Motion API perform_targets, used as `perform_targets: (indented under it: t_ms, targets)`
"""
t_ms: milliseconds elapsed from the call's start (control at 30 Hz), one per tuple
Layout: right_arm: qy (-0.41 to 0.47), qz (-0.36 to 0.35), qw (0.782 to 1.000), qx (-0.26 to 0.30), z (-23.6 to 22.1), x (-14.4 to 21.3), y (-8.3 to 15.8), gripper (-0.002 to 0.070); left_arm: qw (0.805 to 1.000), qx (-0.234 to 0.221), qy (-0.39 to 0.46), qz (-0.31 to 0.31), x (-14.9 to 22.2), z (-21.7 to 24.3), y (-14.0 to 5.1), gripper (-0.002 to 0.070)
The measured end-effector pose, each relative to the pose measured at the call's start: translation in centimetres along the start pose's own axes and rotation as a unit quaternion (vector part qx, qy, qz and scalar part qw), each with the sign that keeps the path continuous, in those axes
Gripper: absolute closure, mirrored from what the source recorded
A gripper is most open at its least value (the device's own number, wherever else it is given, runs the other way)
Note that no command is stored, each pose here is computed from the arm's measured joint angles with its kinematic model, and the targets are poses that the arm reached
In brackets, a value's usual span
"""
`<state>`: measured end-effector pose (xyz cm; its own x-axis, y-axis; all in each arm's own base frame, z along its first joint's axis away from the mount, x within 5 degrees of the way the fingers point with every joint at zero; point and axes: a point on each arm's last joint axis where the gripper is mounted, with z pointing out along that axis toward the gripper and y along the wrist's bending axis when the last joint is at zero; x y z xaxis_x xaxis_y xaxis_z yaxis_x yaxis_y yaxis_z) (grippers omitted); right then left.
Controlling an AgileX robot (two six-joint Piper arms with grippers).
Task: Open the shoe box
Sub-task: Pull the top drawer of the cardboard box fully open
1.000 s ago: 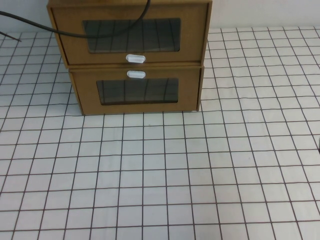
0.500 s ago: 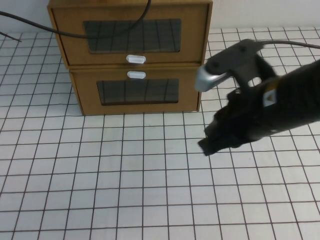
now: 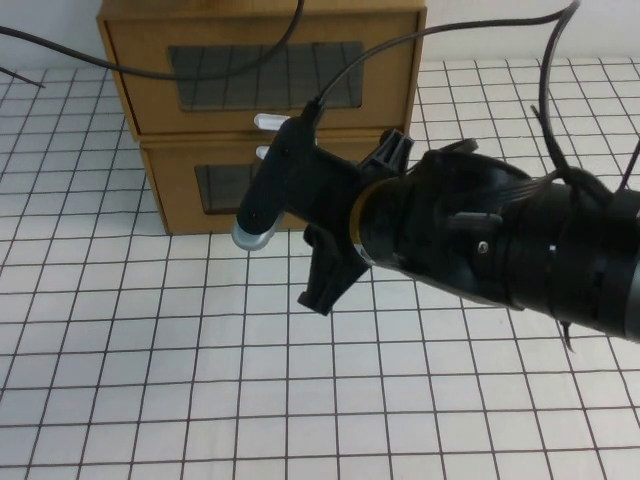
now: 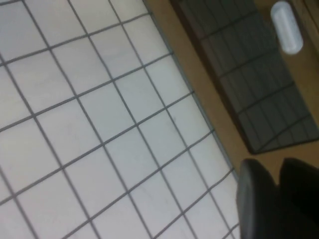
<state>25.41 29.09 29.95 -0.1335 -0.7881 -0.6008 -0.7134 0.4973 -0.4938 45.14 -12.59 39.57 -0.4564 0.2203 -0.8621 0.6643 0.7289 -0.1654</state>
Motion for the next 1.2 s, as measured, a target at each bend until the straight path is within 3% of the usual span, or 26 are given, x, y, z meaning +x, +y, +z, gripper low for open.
perform_targets:
  t_ms: [167, 233, 667, 967, 1200]
  targets:
    - [-0.030, -0.026, 0.999, 0.019, 1.2, -1.0, 0.0, 0.0419, 1.000, 0.002, 0.002, -0.003, 0.0, 0.0, -0.1, 0.0677]
    - [-0.039, -0.032, 0.998, 0.034, 1.7, -1.6, -0.2, 0.0393, 1.000, 0.003, 0.002, -0.003, 0.0, 0.0, -0.1, 0.0677]
    - [-0.063, -0.136, 0.983, 0.105, 7.3, -4.6, -0.5, 0.0441, 1.000, 0.006, 0.006, -0.002, 0.0, -0.1, -0.1, 0.0677]
    - [-0.055, -0.149, 0.978, 0.134, 9.1, -4.3, -2.3, 0.0442, 1.000, 0.008, 0.008, -0.002, 0.0, -0.1, -0.2, 0.0677]
    - [-0.080, -0.153, 0.977, 0.126, 9.3, -4.5, -2.8, 0.0442, 1.000, 0.008, 0.009, -0.002, 0.0, -0.1, -0.2, 0.0677]
